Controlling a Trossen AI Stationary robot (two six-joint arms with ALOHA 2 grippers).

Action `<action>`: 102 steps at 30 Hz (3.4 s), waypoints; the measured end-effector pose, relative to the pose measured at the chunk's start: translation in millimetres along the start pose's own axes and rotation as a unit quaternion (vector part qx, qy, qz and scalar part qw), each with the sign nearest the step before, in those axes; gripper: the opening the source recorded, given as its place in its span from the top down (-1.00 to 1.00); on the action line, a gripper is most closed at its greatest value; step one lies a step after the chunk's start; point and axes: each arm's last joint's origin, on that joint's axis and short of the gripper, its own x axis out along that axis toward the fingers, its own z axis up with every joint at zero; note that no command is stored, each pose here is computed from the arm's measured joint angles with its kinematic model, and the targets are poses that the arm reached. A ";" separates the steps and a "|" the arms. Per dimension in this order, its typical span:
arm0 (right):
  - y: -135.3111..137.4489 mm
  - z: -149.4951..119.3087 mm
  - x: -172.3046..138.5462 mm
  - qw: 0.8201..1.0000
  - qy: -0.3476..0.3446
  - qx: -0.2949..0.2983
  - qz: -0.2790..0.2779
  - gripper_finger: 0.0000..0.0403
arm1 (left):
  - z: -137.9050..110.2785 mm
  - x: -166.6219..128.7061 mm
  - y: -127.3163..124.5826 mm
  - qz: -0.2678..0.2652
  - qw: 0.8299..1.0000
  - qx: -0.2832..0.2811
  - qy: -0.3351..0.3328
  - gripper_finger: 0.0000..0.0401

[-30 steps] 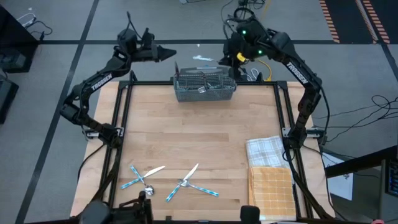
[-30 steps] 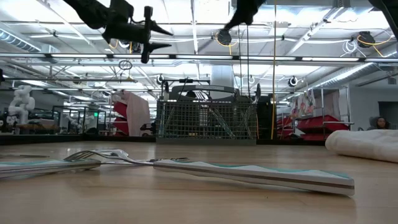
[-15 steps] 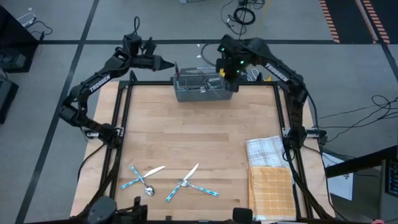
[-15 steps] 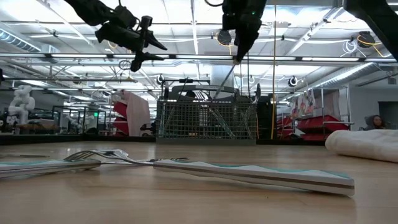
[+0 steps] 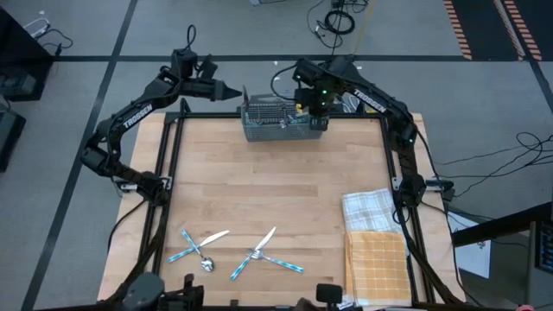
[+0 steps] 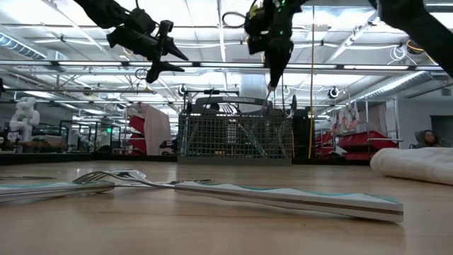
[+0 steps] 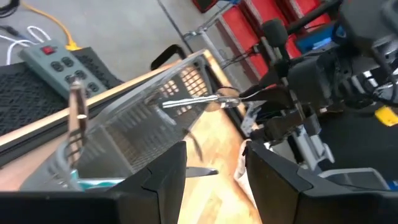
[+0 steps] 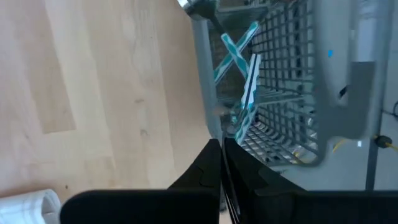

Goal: Sort silverware
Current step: Put the fork into the silverware rack

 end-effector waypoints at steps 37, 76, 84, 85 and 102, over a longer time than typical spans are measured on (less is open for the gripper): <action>4.4 -14.5 -73.8 0.985 -0.162 0.055 -0.031 0.15 | -27.7 -8.6 -10.7 0.010 0.993 0.074 0.092 0.16; 224.4 -39.8 -112.3 0.958 -0.106 -0.095 0.247 0.15 | -248.3 -52.6 -223.3 0.033 0.944 0.200 0.261 0.16; 314.1 -22.3 -32.9 0.951 -0.126 -0.049 0.279 0.15 | -264.8 -64.5 -243.0 -0.047 0.942 0.198 0.266 0.16; 323.7 -20.2 -22.3 0.948 -0.143 -0.033 0.281 0.15 | -267.0 -66.3 -244.1 -0.052 0.940 0.201 0.270 0.16; 425.1 43.8 116.9 0.977 -0.095 0.088 0.169 0.15 | -285.5 -84.9 -250.5 -0.080 0.922 0.266 0.268 0.16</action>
